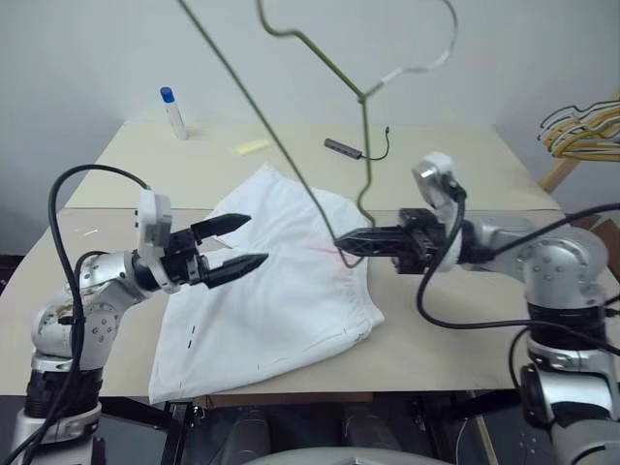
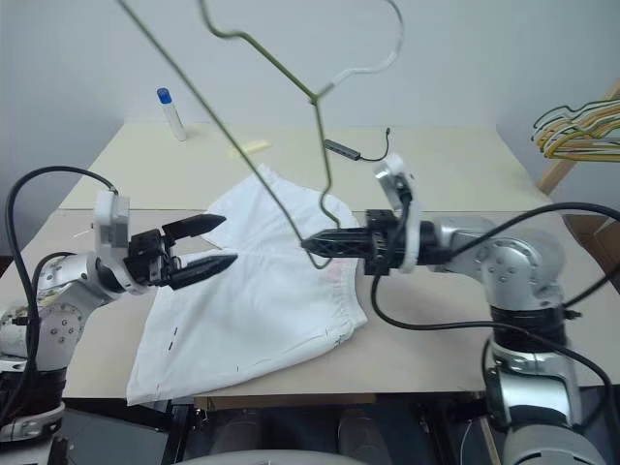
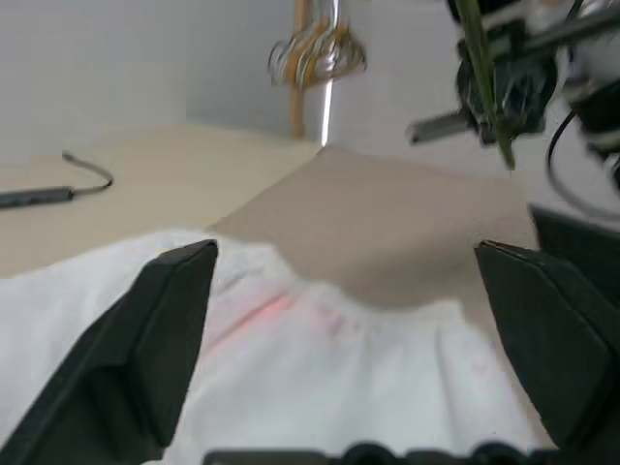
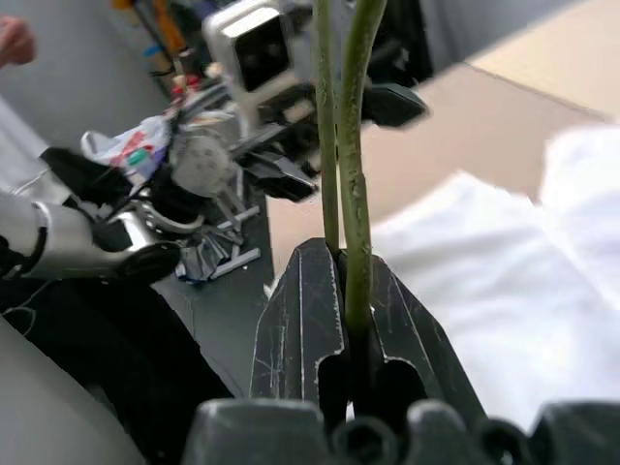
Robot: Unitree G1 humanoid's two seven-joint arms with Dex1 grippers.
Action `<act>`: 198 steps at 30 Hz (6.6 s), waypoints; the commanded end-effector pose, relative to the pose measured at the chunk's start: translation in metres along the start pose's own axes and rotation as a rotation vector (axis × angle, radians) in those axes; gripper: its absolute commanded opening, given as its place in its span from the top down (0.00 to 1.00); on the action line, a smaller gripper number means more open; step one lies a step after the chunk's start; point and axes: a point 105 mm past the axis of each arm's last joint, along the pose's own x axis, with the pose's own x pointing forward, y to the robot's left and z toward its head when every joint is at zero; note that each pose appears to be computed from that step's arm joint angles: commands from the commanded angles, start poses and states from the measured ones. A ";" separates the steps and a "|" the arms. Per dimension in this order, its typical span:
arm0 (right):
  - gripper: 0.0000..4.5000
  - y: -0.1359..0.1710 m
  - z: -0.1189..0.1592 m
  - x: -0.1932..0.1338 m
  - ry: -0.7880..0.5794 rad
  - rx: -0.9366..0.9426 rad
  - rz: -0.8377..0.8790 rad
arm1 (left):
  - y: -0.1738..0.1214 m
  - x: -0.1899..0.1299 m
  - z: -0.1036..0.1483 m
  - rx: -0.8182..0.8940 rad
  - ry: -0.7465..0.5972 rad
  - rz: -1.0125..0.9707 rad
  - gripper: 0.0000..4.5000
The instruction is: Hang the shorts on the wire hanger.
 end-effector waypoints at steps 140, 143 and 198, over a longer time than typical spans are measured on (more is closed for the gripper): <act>1.00 -0.037 -0.022 0.035 0.599 -0.732 -0.218 | 0.051 -0.006 0.041 0.342 0.380 -0.360 0.35; 1.00 -0.036 -0.022 0.036 0.600 -0.733 -0.219 | 0.051 -0.003 0.039 0.326 0.388 -0.373 0.35; 0.43 -0.050 -0.071 0.033 0.303 -0.392 -0.403 | 0.071 -0.009 0.040 0.423 0.344 -0.234 1.00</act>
